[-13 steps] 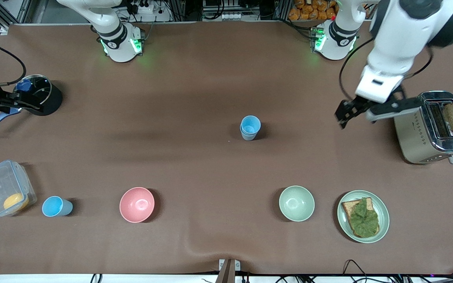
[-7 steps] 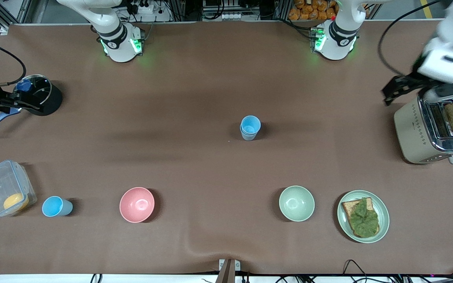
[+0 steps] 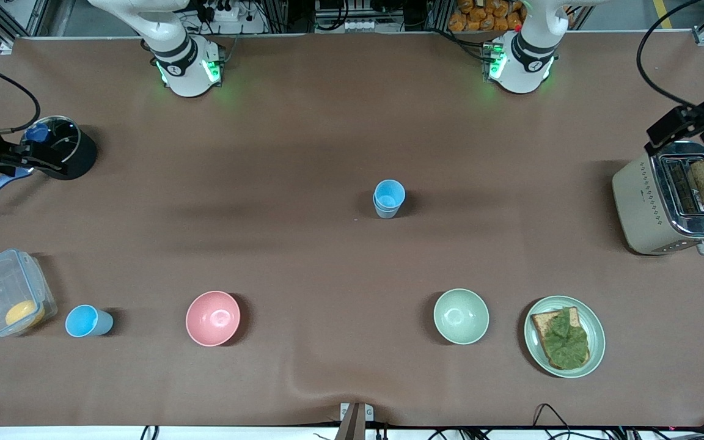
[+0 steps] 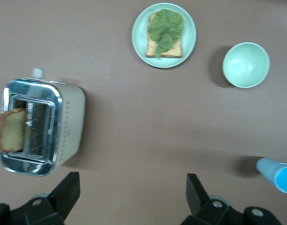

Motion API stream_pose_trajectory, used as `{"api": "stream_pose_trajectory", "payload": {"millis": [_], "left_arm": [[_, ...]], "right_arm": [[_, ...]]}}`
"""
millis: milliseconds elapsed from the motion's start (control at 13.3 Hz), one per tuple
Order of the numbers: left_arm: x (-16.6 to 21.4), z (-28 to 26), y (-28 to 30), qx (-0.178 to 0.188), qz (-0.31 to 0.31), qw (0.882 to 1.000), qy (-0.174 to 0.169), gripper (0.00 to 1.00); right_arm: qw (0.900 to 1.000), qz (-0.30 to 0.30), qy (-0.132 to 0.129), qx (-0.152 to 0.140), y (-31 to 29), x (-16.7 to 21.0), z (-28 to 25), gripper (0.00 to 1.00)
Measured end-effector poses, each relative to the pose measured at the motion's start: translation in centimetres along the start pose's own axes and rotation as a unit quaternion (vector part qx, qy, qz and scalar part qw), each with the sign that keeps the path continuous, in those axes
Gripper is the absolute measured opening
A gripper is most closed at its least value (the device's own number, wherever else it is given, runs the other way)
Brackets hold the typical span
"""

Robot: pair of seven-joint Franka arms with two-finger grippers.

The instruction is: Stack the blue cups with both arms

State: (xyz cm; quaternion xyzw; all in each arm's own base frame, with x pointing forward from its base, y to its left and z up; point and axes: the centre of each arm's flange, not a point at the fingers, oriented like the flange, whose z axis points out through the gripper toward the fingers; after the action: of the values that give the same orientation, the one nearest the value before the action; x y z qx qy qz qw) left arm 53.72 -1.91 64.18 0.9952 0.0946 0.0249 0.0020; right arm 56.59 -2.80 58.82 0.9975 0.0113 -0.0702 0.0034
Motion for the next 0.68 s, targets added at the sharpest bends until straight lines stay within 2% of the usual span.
{"api": "stream_pose_trajectory", "payload": {"millis": [226,678], "left_arm": [[0.74,0.80,0.18,-0.018,-0.004,1.000,-0.011,1.00],[0.71,0.74,-0.11,-0.018,-0.007,1.000,-0.015,1.00]], "right_arm": [[1.000,0.000,0.000,0.000,0.01,0.00,0.00,1.00],[1.000,0.001,0.000,0.000,0.06,0.00,0.00,1.00]]}}
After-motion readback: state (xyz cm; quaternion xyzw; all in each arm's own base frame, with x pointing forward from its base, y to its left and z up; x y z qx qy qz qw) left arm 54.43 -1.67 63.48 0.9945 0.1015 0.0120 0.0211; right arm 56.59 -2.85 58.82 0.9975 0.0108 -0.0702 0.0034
